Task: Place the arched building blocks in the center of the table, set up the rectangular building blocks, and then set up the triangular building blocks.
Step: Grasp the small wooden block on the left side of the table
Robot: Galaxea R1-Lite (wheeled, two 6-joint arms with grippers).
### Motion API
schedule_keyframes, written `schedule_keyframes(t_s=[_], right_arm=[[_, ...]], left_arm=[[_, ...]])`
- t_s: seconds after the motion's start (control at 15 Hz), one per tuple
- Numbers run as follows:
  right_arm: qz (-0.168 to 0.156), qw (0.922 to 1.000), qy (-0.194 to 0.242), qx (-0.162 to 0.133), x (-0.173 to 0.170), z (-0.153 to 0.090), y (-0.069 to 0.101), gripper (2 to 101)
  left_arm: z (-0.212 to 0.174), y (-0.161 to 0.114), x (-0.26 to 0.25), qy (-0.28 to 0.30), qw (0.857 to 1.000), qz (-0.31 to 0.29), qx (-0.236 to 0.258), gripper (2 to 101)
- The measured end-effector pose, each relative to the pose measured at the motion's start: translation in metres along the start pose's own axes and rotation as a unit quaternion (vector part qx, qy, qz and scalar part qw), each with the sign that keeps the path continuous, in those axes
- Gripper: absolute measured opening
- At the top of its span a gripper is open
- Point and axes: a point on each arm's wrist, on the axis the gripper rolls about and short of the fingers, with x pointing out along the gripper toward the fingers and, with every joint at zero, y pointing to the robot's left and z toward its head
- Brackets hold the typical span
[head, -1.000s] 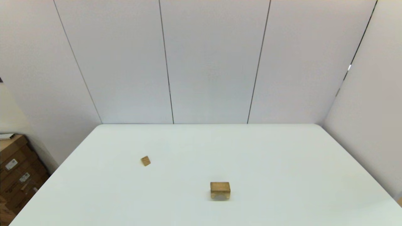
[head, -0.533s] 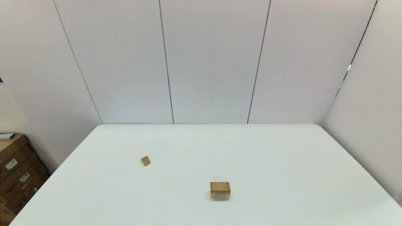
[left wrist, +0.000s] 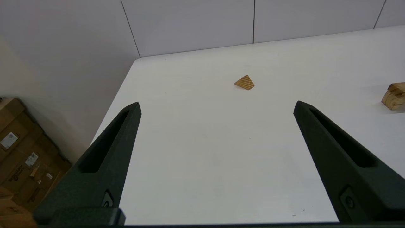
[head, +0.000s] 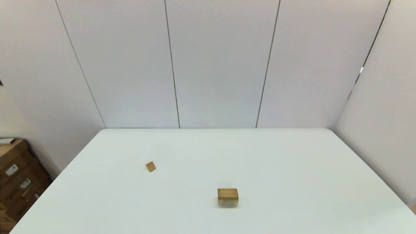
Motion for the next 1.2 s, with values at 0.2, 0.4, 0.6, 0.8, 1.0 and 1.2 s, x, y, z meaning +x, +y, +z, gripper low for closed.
schedule_keyframes(t_s=[0.2,0.4,0.6,0.8,1.0,1.2], right_arm=[[-0.002,0.9992,-0.039,-0.007,0.004,-0.010,0.000,97.4],[-0.008,0.9964,-0.082,-0.017,0.012,-0.022,-0.002,97.4],[-0.014,0.9934,-0.111,-0.024,0.019,-0.038,-0.002,97.4],[-0.025,0.9878,-0.150,-0.032,0.028,-0.046,-0.004,97.4],[-0.035,0.9862,-0.158,-0.033,0.040,-0.059,-0.006,97.6],[-0.035,0.9883,-0.145,-0.032,0.045,-0.066,-0.007,97.7]], left_arm=[[0.000,0.000,0.000,0.000,1.000,0.000,0.000,97.8],[0.000,0.000,0.000,0.000,1.000,0.000,0.000,97.8],[0.000,0.000,0.000,0.000,1.000,0.000,0.000,97.8],[0.000,0.000,0.000,0.000,1.000,0.000,0.000,97.8],[0.000,0.000,0.000,0.000,1.000,0.000,0.000,97.8],[0.000,0.000,0.000,0.000,1.000,0.000,0.000,97.8]])
